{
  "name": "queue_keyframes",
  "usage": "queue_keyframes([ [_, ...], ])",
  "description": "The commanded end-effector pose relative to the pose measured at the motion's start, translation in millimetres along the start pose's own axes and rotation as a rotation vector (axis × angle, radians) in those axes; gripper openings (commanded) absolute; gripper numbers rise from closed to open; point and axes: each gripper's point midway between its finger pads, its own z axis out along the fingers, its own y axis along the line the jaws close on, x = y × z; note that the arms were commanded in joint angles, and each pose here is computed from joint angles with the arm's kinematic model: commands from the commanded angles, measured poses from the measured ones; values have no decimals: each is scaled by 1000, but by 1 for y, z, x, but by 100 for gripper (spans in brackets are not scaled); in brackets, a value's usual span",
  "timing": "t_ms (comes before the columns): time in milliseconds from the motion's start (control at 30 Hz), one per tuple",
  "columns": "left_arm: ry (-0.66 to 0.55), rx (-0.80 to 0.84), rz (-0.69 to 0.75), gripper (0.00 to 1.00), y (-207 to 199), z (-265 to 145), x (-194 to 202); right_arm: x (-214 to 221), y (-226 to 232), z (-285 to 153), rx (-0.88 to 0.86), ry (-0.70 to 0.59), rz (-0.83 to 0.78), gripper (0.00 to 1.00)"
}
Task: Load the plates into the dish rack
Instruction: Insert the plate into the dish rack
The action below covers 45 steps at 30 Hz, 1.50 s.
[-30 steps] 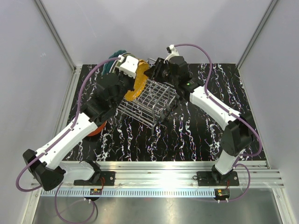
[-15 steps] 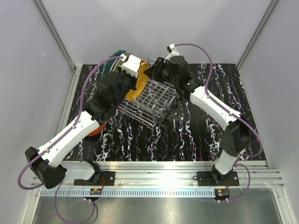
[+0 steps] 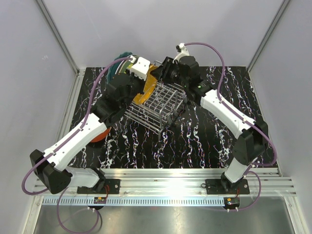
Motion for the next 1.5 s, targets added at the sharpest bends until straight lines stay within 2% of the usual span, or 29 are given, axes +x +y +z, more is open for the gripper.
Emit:
queue_keyframes([
  [0, 95, 21, 6, 7, -7, 4, 27, -30, 28, -19, -64, -59, -23, 43],
  [433, 70, -3, 0, 8, 1, -3, 14, -31, 30, -22, -68, -56, -23, 43],
  [767, 8, -53, 7, 12, 23, -19, -31, -29, 34, -17, -82, -30, -13, 43],
  [1100, -61, -121, -9, 21, 46, -43, -66, -17, 31, -10, -83, 21, 0, 43],
  [1267, -138, -135, -53, 38, 61, -75, -95, -15, 30, -15, -77, 31, -4, 43],
  [1300, -140, -143, -63, 48, 63, -79, -96, -15, 32, -20, -82, 32, -7, 43],
  [1367, -142, -183, -95, 61, 72, -91, -95, -17, 34, -27, -86, 25, -11, 43],
  [1433, -139, -232, -119, 72, 82, -99, -91, -11, 32, -33, -86, 37, -16, 43],
  [1467, -142, -248, -139, 75, 86, -107, -88, -13, 35, -38, -94, 30, -19, 43],
])
